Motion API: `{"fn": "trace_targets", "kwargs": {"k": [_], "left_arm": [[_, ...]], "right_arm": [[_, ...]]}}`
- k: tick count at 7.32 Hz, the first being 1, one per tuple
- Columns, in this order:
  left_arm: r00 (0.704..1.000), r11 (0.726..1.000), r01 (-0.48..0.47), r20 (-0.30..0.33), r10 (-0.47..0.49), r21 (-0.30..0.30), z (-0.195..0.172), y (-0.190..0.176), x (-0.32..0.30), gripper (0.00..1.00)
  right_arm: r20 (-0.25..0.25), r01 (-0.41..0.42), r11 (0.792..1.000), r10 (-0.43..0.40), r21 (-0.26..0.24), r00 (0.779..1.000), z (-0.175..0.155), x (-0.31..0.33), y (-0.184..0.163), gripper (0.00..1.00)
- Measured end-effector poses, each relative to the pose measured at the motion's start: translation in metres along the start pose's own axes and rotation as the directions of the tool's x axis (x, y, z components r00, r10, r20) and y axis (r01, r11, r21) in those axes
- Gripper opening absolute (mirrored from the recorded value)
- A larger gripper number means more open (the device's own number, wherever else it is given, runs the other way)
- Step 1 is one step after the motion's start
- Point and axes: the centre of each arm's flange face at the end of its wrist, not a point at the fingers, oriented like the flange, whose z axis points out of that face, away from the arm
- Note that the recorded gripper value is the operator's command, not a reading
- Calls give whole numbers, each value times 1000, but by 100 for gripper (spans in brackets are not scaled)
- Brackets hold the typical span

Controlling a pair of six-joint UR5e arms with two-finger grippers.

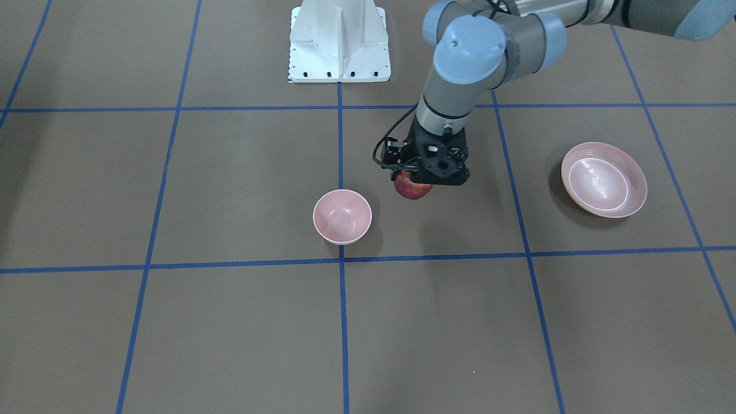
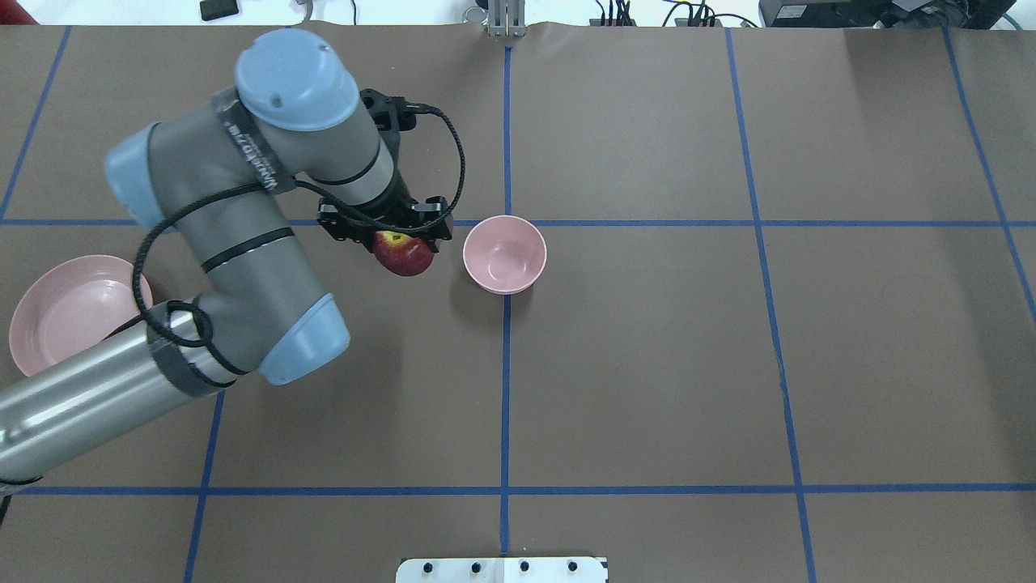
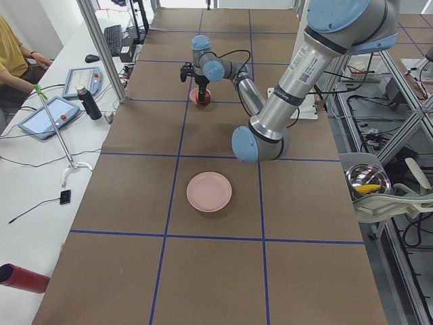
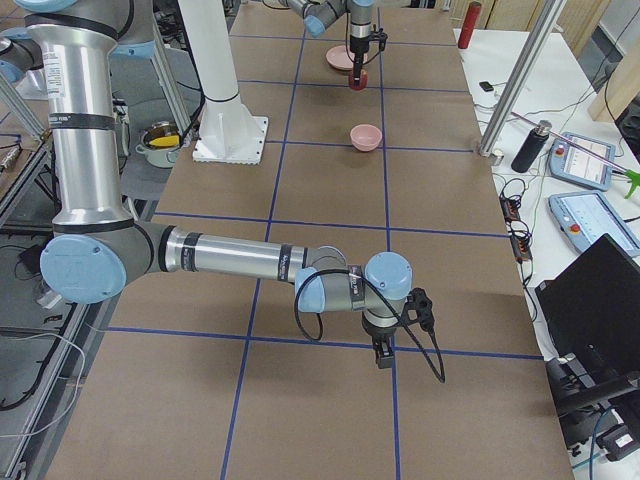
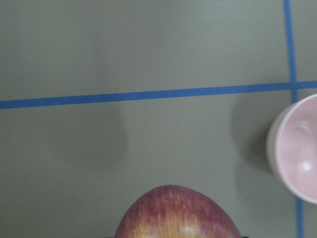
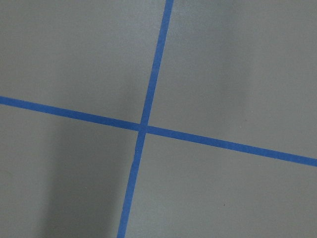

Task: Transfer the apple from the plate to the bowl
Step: 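Lift the red apple with the left gripper and carry it over the pink bowl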

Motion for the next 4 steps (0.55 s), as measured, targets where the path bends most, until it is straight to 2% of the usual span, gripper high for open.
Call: {"fn": "trace_targets", "kwargs": {"k": [2,4], "left_arm": [[999,999,45,18,-45,-2,23,1,76,28],[999,999,42,16,-43,19,57,4,100,28]], "right_arm": [[0,-3,1000,3,-1,1000,1,0,1,100],[0,-4,1000,4,-1,1000,1,0,1,100]]}}
